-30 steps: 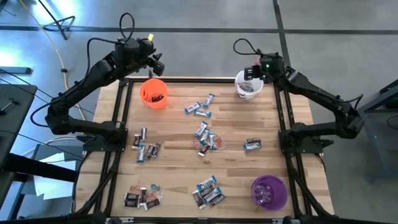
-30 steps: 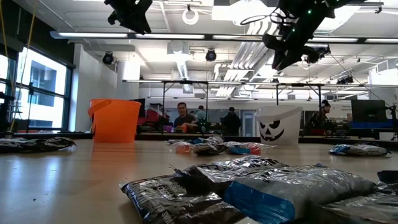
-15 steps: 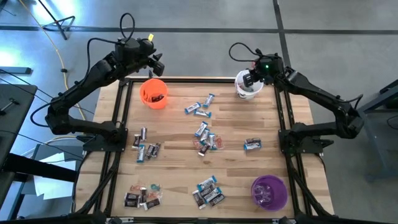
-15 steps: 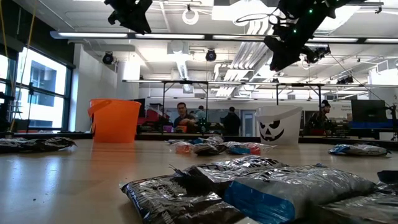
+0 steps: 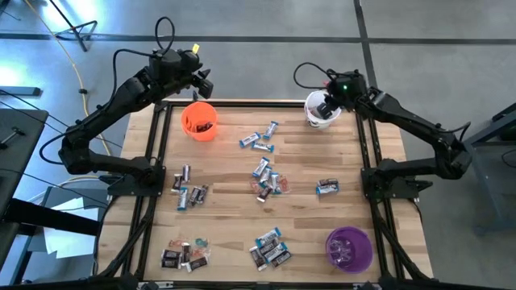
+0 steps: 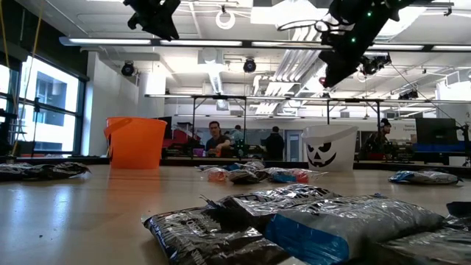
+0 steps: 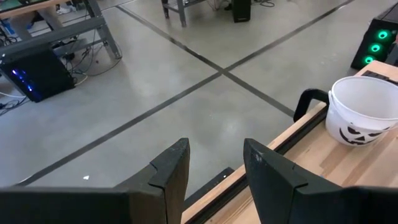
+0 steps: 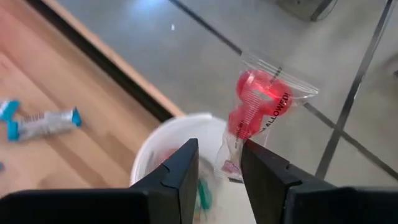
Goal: Sort candy
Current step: Put the red gummy into the white bucket
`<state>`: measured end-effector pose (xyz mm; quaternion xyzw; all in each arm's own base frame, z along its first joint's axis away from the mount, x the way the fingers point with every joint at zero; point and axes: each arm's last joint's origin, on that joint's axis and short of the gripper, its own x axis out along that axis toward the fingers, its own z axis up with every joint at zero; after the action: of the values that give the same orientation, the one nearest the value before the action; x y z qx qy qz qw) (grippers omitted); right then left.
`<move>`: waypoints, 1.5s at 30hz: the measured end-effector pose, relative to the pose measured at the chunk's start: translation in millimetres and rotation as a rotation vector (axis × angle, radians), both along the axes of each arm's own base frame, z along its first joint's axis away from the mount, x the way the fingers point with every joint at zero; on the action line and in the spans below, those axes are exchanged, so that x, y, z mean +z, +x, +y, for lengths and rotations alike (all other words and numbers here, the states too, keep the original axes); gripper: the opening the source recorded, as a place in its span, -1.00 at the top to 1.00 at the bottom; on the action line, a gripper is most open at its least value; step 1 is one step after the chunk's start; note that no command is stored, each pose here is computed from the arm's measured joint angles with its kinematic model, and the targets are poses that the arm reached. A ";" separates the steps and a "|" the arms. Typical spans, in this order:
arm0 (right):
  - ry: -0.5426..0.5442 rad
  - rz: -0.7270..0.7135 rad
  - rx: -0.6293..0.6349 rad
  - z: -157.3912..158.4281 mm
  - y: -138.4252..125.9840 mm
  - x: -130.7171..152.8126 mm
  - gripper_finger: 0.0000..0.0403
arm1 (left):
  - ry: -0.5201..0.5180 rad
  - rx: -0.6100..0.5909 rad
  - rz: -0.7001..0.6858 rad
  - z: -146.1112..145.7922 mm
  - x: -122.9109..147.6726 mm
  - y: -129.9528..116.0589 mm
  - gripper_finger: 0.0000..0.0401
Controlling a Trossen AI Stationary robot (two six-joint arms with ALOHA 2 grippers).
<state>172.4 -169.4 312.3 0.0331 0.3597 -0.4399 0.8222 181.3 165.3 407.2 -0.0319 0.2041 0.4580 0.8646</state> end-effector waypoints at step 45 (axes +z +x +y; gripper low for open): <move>0.080 0.274 0.208 10.6 -7.7 -15.9 0.01 | -0.013 0.006 -0.007 -0.3 -0.6 -0.2 0.30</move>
<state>164.7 -158.8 296.4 -0.0318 0.4873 -0.3382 0.8044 181.2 165.0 406.5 -0.0396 0.2039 0.4590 0.8638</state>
